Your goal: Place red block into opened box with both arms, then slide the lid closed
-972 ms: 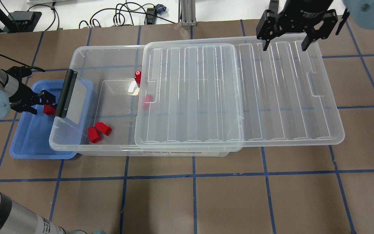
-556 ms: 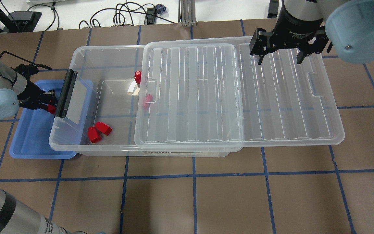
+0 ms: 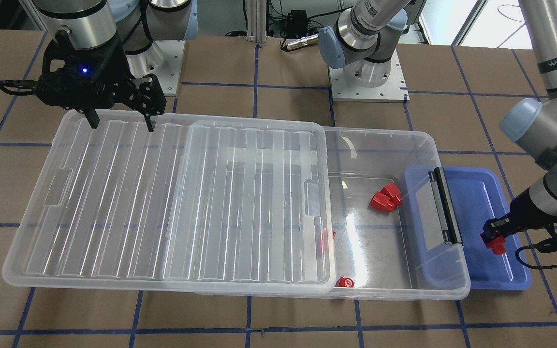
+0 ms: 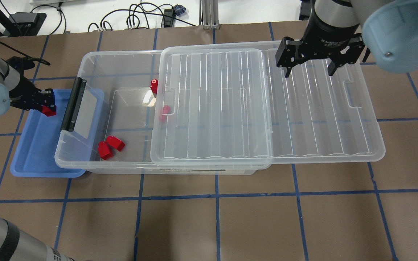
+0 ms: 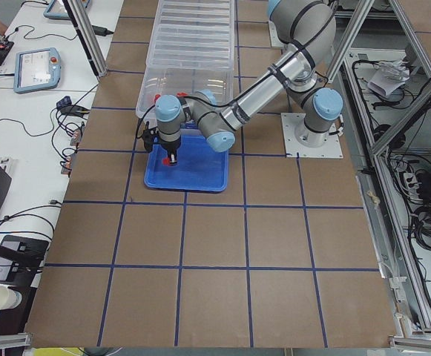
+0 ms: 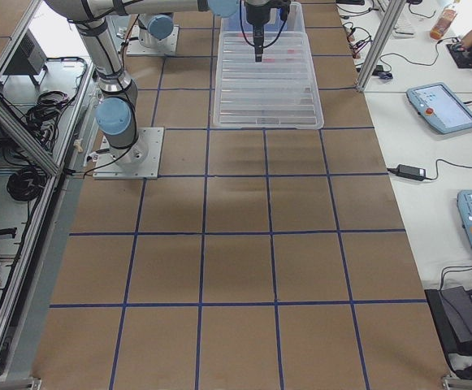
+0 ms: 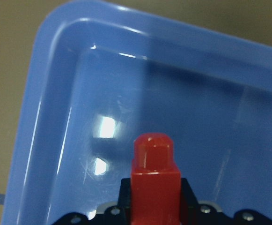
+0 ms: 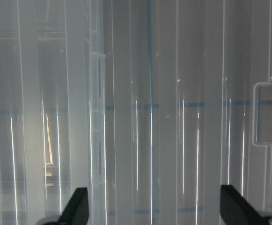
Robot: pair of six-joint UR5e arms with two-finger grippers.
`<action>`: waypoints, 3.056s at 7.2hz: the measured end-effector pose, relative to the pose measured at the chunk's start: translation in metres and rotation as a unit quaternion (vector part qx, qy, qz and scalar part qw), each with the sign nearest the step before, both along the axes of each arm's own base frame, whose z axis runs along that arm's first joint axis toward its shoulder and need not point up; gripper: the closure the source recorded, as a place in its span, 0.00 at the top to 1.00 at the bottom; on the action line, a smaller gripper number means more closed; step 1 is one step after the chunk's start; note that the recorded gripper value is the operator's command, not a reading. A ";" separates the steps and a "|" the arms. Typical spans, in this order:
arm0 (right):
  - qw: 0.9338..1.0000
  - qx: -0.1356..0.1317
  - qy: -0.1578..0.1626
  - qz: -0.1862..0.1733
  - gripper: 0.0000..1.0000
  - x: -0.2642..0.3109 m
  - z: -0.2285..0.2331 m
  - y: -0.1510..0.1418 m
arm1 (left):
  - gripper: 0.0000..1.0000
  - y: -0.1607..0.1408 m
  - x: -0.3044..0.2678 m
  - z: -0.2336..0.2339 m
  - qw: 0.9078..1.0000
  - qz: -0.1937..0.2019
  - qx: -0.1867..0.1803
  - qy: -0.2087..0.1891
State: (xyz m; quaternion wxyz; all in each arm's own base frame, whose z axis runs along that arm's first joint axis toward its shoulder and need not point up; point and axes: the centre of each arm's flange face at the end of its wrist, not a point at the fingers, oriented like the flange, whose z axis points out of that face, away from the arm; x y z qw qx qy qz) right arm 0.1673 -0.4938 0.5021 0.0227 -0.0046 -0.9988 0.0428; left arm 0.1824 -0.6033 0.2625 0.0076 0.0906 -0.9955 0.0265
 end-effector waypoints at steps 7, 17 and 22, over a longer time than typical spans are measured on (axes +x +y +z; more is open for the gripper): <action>1.000 -0.012 0.003 0.022 1.00 -0.002 0.012 -0.026 | 0.00 0.014 -0.255 0.136 0.988 -0.139 0.062 0.020; 1.000 0.009 0.007 0.017 1.00 -0.034 0.019 -0.032 | 1.00 0.028 -0.245 -0.029 0.996 -0.088 0.026 0.015; 0.997 0.012 0.028 0.078 1.00 -0.235 0.015 -0.051 | 1.00 0.015 -0.300 0.127 0.992 -0.122 0.028 0.010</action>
